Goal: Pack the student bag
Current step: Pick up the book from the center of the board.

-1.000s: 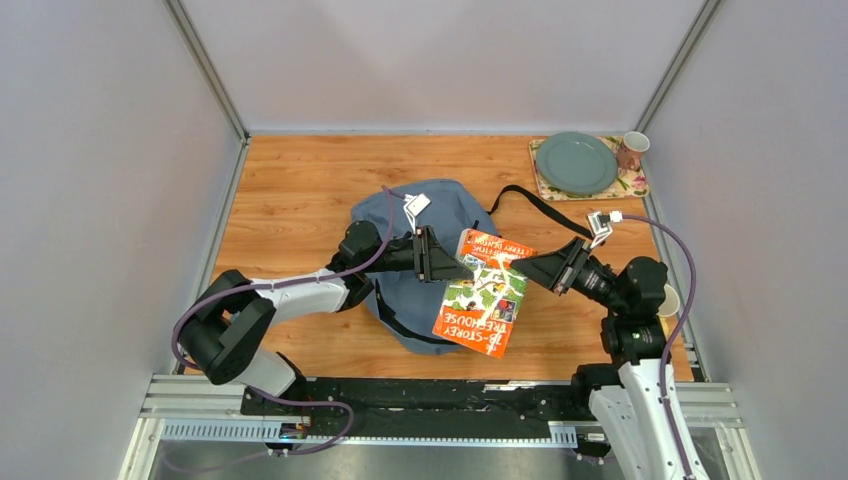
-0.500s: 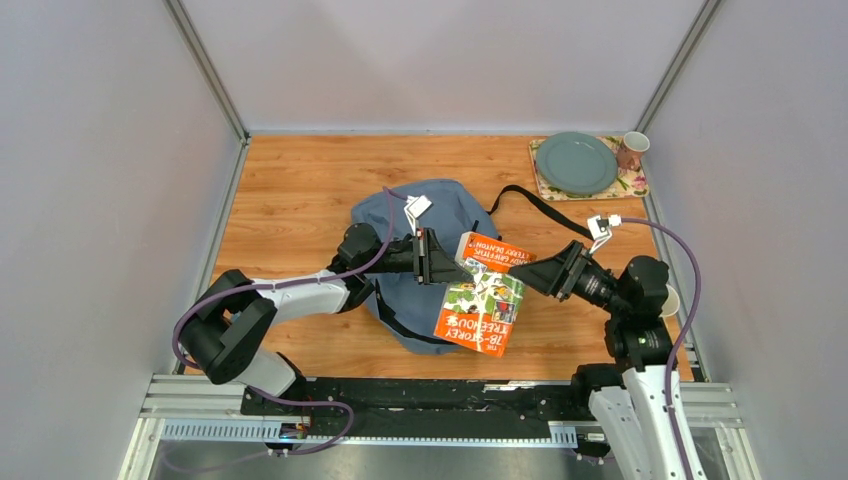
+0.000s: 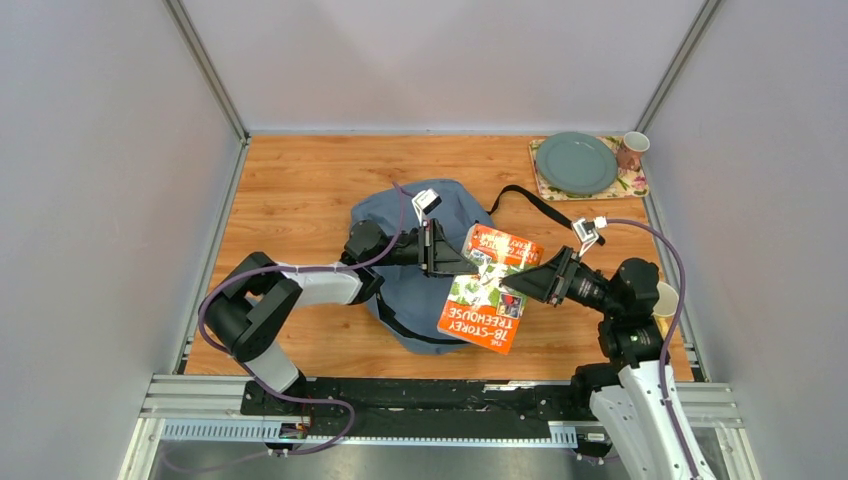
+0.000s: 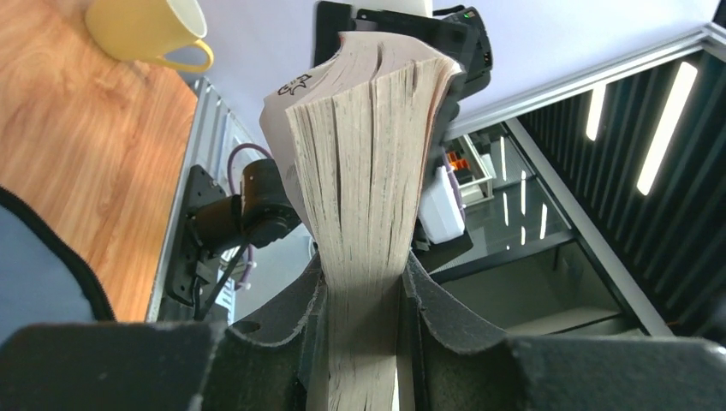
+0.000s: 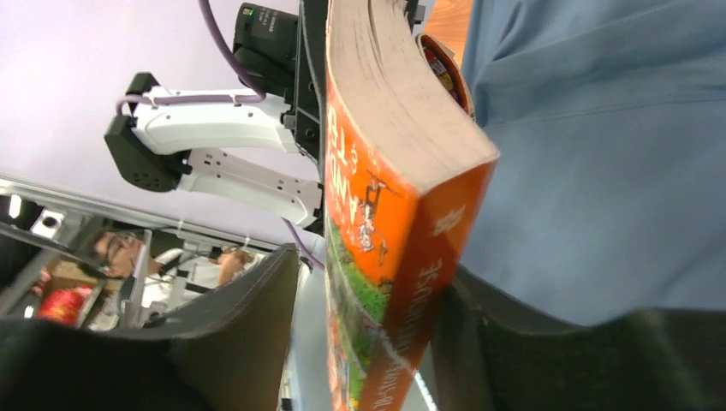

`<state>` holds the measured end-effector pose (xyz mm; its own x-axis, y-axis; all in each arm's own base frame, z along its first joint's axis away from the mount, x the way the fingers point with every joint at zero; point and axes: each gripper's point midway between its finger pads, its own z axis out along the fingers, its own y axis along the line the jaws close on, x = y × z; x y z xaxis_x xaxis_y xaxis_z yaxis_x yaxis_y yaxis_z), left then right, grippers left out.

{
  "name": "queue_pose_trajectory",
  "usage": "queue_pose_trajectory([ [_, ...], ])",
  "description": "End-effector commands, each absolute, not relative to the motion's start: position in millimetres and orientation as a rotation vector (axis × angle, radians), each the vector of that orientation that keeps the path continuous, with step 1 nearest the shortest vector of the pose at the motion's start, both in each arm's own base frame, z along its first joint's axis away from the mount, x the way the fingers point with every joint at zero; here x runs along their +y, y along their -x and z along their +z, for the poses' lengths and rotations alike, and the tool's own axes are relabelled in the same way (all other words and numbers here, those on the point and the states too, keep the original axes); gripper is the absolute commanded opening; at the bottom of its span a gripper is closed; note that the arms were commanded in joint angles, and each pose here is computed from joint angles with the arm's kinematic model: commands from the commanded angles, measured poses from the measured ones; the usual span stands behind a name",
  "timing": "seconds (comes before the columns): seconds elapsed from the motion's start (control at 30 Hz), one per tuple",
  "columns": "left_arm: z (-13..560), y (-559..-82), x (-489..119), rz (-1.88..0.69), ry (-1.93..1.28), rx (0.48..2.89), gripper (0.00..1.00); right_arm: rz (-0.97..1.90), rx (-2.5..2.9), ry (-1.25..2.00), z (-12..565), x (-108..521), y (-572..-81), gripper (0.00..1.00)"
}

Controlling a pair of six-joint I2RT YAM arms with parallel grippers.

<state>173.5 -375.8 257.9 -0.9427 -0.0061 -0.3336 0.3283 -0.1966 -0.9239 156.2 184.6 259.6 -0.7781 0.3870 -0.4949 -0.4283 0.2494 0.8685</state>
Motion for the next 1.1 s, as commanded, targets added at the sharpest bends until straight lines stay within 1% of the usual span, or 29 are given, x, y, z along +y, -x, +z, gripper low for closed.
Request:
queue_pose_trajectory([
  [0.0,327,-152,-359,-2.301,-0.6,1.408,0.0,1.667,1.756,0.191,290,194,-142,0.37],
  [0.03,327,-152,-359,-2.301,-0.599,1.409,0.01,1.678,1.739,0.202,294,195,-140,0.3],
  [0.07,326,-153,-359,-2.302,-0.593,1.413,0.05,1.683,1.734,0.206,296,196,-141,0.19],
  [0.1,325,-152,-360,-2.304,-0.592,1.418,0.16,1.687,1.729,0.209,298,198,-140,0.12],
  [0.13,325,-152,-359,-2.303,-0.593,1.417,0.2,1.689,1.729,0.208,299,199,-140,0.06],
  [0.17,325,-151,-359,-2.301,-0.594,1.417,0.27,1.687,1.734,0.204,298,200,-141,0.0],
  [0.2,324,-151,-359,-2.3,-0.592,1.421,0.42,1.674,1.733,0.195,298,200,-143,0.0],
  [0.27,326,-150,-357,-2.297,-0.599,1.413,0.48,1.63,1.772,0.177,290,199,-147,0.0],
  [0.3,325,-150,-357,-2.294,-0.601,1.417,0.55,1.613,1.789,0.165,286,199,-149,0.0],
  [0.43,328,-148,-357,-2.295,-0.616,1.411,0.59,1.612,1.821,0.169,280,200,-151,0.0],
  [0.57,329,-148,-357,-2.282,-0.625,1.421,0.59,1.567,1.895,0.155,269,200,-157,0.01],
  [0.63,324,-149,-358,-2.263,-0.61,1.466,0.59,1.512,1.923,0.176,269,199,-159,0.02],
  [0.67,321,-151,-359,-2.228,-0.62,1.471,0.57,1.498,1.953,0.182,265,199,-162,0.02],
  [0.7,315,-151,-360,-2.208,-0.619,1.498,0.53,1.485,1.95,0.208,272,199,-162,0.03],
  [0.73,311,-153,-361,-2.183,-0.597,1.555,0.46,1.462,1.998,0.223,263,199,-164,0.04],
  [0.77,307,-155,-362,-2.13,-0.619,1.554,0.38,1.456,2.012,0.234,263,199,-164,0.04],
  [0.83,298,-158,-361,-2.068,-0.595,1.625,0.37,1.46,2.039,0.268,261,202,-165,0.04],
  [0.9,293,-161,-361,-1.993,-0.619,1.63,0.36,1.487,2.06,0.314,260,206,-160,0.04],
  [0.93,290,-163,-360,-1.963,-0.6,1.669,0.34,1.484,2.071,0.321,261,208,-163,0.04],
  [0.97,288,-164,-359,-1.924,-0.622,1.661,0.26,1.476,2.077,0.344,259,210,-162,0.04],
  [1.0,288,-165,-359,-1.905,-0.63,1.667,0.2,1.458,2.077,0.347,259,210,-164,0.05],
  [1.07,281,-168,-357,-1.844,-0.629,1.709,0.0,1.431,2.086,0.345,261,210,-169,0.14],
])
